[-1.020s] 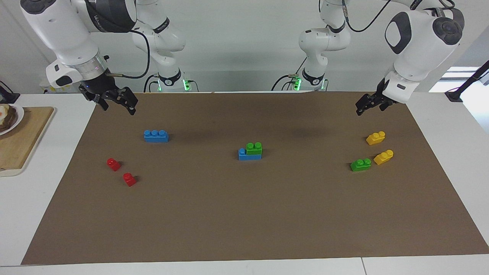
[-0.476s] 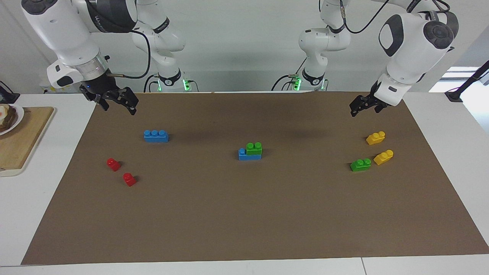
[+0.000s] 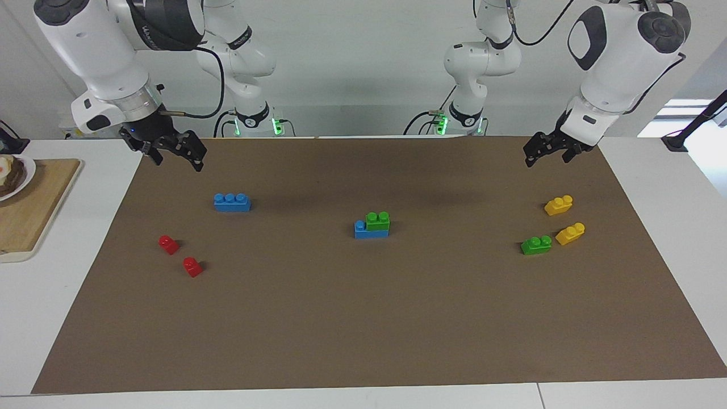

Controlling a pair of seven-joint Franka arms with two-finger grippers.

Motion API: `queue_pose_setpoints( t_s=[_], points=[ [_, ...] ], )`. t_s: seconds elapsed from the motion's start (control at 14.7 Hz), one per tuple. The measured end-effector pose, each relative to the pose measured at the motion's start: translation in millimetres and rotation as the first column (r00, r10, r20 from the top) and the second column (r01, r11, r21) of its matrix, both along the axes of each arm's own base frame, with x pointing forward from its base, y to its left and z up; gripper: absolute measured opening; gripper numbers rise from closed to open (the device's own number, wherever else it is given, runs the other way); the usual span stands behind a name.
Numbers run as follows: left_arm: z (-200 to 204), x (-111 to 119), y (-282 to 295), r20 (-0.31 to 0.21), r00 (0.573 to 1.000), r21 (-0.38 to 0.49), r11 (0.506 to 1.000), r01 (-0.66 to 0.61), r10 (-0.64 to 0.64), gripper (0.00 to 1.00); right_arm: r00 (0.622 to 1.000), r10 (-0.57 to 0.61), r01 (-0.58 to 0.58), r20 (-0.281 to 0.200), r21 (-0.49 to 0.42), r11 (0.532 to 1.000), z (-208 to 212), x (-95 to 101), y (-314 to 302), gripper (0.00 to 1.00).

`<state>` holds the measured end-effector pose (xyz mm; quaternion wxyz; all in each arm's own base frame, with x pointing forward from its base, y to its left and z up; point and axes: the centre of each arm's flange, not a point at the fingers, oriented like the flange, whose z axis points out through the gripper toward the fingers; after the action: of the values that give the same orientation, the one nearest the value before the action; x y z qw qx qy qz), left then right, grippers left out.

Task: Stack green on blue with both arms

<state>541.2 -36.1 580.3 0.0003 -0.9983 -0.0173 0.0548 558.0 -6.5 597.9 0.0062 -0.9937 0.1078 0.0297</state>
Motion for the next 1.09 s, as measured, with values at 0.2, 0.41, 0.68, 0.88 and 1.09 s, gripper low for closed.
queue_pose_setpoints(
  t_s=[0.2,0.41,0.68,0.88,1.09],
  points=[
    [3.0,0.5,0.1,0.006,1.0,-0.001,1.0,0.008,-0.008,1.0,0.999,0.035,-0.035,0.0,-0.001,0.999,-0.2,-0.5,-0.3,1.0],
    [2.7,0.6,0.5,0.005,1.0,-0.001,1.0,0.008,-0.008,1.0,0.998,0.057,-0.057,0.002,-0.008,0.998,1.3,-1.4,-1.1,1.0],
    [2.7,0.6,0.5,0.006,1.0,-0.001,1.0,0.009,-0.009,1.0,0.998,0.058,-0.058,0.002,-0.021,0.998,2.0,-2.2,-2.3,1.0],
    [2.7,0.7,0.9,0.006,1.0,-0.001,1.0,0.009,-0.009,1.0,0.998,0.058,-0.058,0.002,-0.021,0.998,1.9,-2.3,-2.3,1.0],
    [2.8,0.7,1.2,0.006,1.0,-0.001,1.0,0.01,-0.01,1.0,0.998,0.058,-0.058,0.002,-0.022,0.998,2.1,-2.4,-2.4,1.0]
  ],
)
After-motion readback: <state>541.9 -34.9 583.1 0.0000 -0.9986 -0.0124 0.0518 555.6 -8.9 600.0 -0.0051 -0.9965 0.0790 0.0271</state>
